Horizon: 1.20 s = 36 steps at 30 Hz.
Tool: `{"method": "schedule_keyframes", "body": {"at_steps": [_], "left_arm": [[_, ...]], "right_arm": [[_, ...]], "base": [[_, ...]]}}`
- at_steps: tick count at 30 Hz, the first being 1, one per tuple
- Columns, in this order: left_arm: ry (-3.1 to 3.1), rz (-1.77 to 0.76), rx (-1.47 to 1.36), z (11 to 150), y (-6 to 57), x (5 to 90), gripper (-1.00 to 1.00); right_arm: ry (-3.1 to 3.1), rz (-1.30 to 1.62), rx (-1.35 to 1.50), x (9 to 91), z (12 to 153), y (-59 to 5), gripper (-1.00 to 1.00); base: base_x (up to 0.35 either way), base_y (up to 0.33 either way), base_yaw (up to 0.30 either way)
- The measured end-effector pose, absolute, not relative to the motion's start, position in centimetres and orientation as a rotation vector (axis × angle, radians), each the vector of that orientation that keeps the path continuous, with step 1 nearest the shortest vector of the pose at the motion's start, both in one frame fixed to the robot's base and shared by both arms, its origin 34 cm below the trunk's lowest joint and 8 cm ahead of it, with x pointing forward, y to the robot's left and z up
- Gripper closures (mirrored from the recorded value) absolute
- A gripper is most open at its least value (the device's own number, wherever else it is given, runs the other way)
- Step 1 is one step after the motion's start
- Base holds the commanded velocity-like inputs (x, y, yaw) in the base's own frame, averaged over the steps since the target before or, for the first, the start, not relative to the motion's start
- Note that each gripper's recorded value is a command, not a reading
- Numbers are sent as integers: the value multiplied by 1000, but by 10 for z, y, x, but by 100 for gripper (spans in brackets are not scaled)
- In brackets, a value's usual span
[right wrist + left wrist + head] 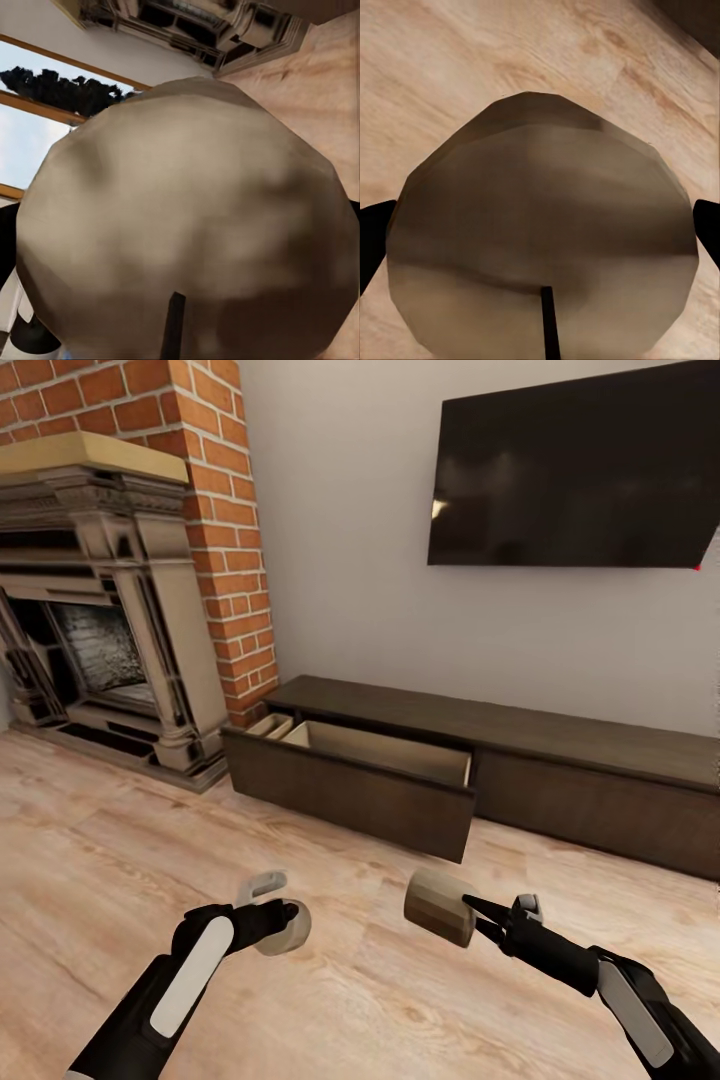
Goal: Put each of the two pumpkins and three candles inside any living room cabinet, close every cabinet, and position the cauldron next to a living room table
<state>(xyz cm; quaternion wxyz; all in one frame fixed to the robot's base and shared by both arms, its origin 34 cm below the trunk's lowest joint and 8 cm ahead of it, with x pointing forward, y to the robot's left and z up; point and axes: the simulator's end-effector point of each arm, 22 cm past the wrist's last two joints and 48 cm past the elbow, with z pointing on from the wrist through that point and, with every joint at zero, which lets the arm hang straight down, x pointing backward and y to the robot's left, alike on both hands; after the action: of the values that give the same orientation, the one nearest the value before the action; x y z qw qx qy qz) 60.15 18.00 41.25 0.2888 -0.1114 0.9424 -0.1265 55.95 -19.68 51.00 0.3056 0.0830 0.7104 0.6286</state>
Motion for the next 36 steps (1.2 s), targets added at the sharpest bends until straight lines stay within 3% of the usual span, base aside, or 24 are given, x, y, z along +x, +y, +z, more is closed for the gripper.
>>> {"method": "schedule_keyframes", "body": {"at_steps": [6, 22, 36], "left_arm": [[2517, -338, -298, 412, 180, 601, 100], [2516, -337, -298, 412, 180, 601, 100], [2505, -338, -294, 418, 180, 602, 100]], "right_arm": [[1880, 1664, 220, 559, 510, -197, 100], [1879, 1663, 218, 560, 510, -198, 100], [1871, 1661, 208, 559, 516, -198, 100]], "base": [[246, 257, -162], [237, 262, -12], [239, 245, -222]]}}
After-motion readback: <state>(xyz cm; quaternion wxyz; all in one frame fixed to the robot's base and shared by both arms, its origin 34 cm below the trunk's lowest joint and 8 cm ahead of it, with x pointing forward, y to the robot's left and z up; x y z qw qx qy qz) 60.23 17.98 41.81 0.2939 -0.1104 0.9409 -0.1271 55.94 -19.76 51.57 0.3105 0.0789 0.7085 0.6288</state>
